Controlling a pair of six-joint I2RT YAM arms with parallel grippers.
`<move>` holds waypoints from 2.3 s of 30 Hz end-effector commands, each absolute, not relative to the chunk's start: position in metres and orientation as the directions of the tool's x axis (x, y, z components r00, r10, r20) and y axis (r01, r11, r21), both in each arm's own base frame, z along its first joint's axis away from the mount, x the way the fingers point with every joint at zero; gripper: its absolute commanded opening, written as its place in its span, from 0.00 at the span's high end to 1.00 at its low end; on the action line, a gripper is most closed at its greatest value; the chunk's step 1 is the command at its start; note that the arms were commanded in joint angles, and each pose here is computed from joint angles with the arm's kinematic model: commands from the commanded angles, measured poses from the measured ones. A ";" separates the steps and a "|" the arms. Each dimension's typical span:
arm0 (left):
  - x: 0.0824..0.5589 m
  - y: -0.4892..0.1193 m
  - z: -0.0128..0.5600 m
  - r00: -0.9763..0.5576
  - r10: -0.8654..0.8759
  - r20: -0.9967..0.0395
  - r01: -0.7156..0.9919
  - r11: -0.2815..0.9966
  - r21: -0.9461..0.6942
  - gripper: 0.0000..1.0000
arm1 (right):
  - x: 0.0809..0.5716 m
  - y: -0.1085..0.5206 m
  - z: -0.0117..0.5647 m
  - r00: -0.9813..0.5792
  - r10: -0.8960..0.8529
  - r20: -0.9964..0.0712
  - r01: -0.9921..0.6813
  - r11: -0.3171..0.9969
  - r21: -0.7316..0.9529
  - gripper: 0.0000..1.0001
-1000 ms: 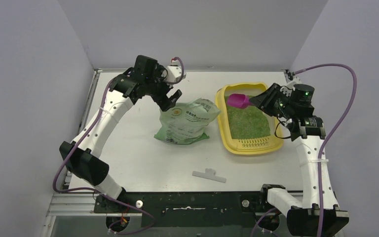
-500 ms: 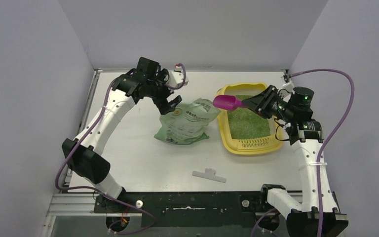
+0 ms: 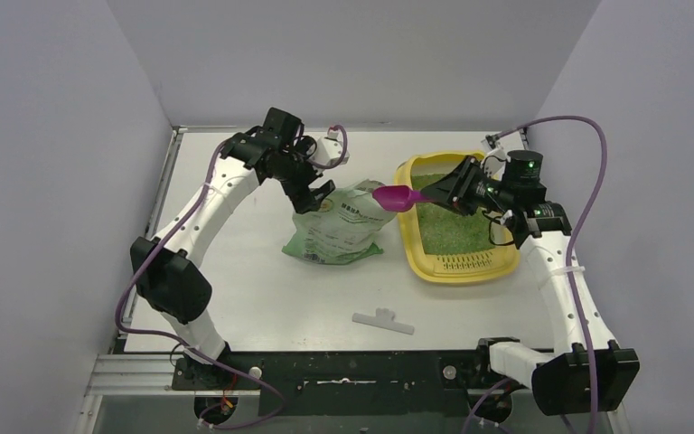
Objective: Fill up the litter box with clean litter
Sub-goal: 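Scoop the cat litter from the cat litter bag.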
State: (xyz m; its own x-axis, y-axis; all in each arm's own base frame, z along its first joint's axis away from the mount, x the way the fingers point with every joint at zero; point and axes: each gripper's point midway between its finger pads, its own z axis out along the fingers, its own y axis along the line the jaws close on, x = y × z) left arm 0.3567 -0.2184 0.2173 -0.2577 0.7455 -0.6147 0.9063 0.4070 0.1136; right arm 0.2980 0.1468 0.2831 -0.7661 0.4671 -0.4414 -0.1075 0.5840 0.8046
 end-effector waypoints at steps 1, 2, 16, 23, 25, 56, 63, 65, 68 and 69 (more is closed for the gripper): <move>0.347 -0.216 0.228 -0.240 0.757 -0.607 0.924 0.370 0.097 0.20 | 0.305 0.156 0.308 -0.735 0.429 -0.525 -0.208 0.594 0.777 1.00; 0.345 -0.215 0.227 -0.243 0.761 -0.602 0.927 0.366 0.088 0.24 | 0.306 0.159 0.307 -0.743 0.416 -0.524 -0.211 0.597 0.774 1.00; 0.312 -0.222 0.220 -0.268 0.769 -0.580 0.955 0.292 -0.054 0.76 | 0.316 0.215 0.262 -0.862 0.181 -0.474 -0.228 0.697 0.680 1.00; 0.299 -0.226 0.220 -0.243 0.768 -0.593 0.964 0.258 -0.060 1.00 | 0.310 0.229 0.240 -0.880 0.125 -0.459 -0.222 0.746 0.628 1.00; 0.295 -0.226 0.217 -0.245 0.776 -0.581 0.964 0.256 -0.065 1.00 | 0.306 0.232 0.234 -0.885 0.117 -0.451 -0.217 0.753 0.621 1.00; 0.304 -0.191 0.210 -0.311 0.512 -0.801 0.789 0.608 0.082 0.28 | 0.303 0.270 0.169 -0.942 -0.024 -0.333 -0.224 0.786 0.576 1.00; 0.293 -0.194 0.192 -0.396 0.427 -0.813 0.826 0.552 -0.113 0.26 | 0.299 0.284 0.192 -0.928 -0.099 -0.360 -0.304 0.758 0.577 1.00; 0.288 -0.201 0.189 -0.400 0.437 -0.806 0.852 0.501 -0.152 0.30 | 0.299 0.287 0.201 -0.920 -0.108 -0.376 -0.323 0.752 0.575 1.00; 0.286 -0.211 0.187 -0.414 0.446 -0.794 0.872 0.444 -0.206 0.44 | 0.304 0.285 0.215 -0.908 -0.101 -0.407 -0.334 0.760 0.557 1.00; 0.287 -0.213 0.187 -0.419 0.449 -0.789 0.875 0.433 -0.218 0.56 | 0.305 0.282 0.218 -0.905 -0.100 -0.414 -0.333 0.774 0.539 1.00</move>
State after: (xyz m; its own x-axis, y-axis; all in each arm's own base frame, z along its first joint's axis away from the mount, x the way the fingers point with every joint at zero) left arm 0.2855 -0.1896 0.1654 -0.4621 0.4777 -0.7472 0.8223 0.5464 -0.1592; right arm 0.2997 0.2805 0.1835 -0.9411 -0.0857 -0.3270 -0.2675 0.7802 0.5654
